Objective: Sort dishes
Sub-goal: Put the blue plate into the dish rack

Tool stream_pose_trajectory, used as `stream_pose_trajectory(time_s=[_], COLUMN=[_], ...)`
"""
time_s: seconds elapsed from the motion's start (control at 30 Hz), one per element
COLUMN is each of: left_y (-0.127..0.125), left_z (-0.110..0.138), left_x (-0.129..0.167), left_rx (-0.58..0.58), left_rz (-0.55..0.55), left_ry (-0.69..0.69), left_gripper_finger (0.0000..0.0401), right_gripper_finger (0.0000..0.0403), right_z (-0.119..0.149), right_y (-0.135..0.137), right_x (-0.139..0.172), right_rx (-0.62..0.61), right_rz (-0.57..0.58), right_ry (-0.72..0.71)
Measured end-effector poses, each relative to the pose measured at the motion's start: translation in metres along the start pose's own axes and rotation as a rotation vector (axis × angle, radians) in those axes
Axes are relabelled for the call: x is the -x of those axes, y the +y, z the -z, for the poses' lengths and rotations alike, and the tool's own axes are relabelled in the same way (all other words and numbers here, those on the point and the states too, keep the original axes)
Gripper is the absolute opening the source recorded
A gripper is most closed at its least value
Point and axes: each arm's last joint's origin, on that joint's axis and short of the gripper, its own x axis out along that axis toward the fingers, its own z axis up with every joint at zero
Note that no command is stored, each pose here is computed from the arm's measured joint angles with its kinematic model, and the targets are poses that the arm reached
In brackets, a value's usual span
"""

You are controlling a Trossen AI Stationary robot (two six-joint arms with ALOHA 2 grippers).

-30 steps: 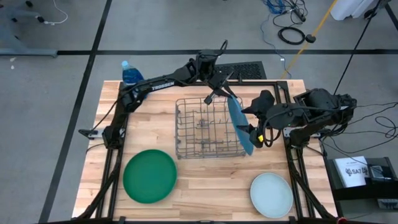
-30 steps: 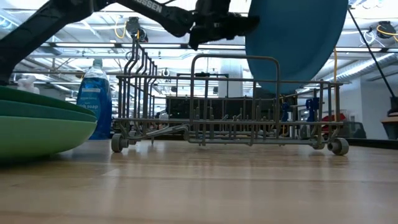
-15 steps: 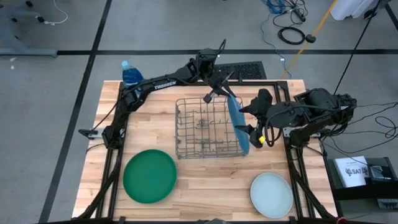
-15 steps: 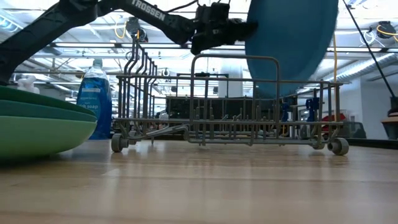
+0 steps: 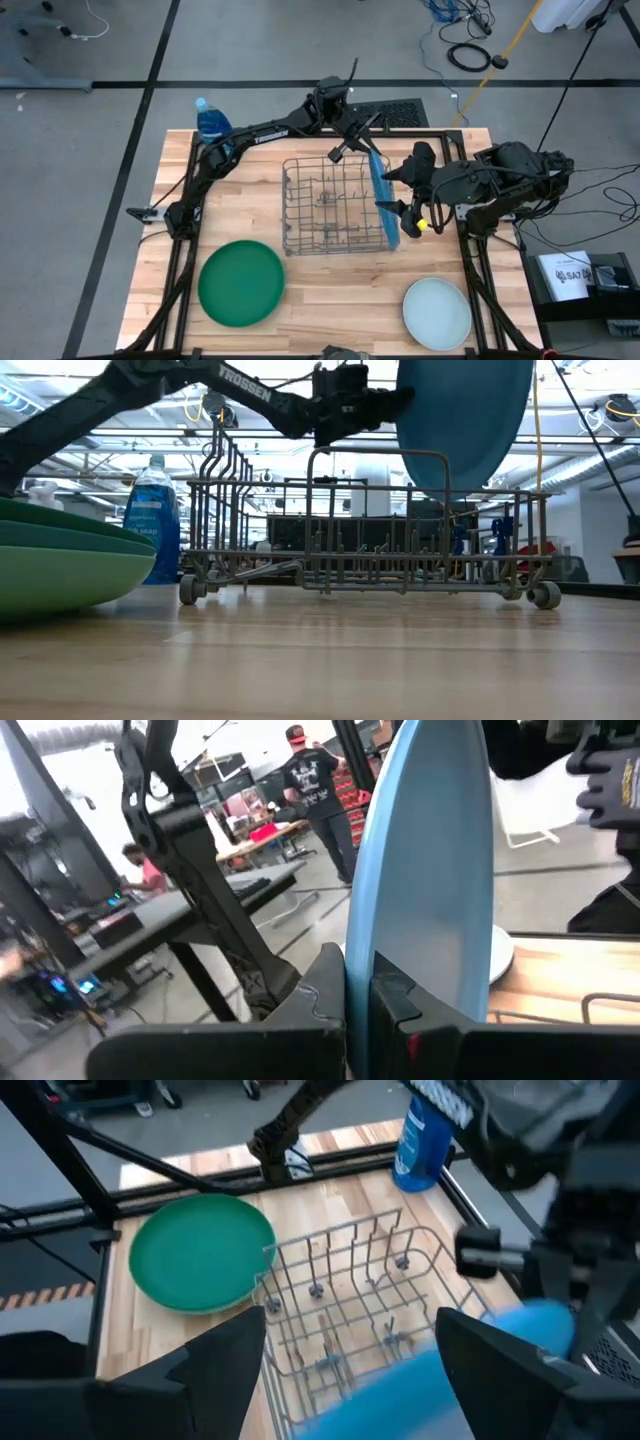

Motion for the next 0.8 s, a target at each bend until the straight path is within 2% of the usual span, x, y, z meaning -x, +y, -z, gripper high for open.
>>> stream_pose_trajectory(time_s=[0.37, 0.57, 0.8], left_y=[0.016, 0.013, 0.010], left_z=[0.027, 0.050, 0.064], left_x=[-0.005, -0.006, -0.006], left_rx=[0.067, 0.116, 0.162], left_rz=[0.029, 0.034, 0.037], left_ry=[-0.017, -0.009, -0.002], left_gripper_finger=[0.0002, 0.0002, 0.0002], right_gripper_finger=[0.0286, 0.0286, 0.0286], right_z=[0.000, 0.000, 0.000], right_y=[0.000, 0.000, 0.000], right_x=[0.000, 0.000, 0.000], right_rx=[-0.021, -0.002, 0.014], right_rz=[-0.004, -0.003, -0.003], right_ry=[-0.002, -0.001, -0.001])
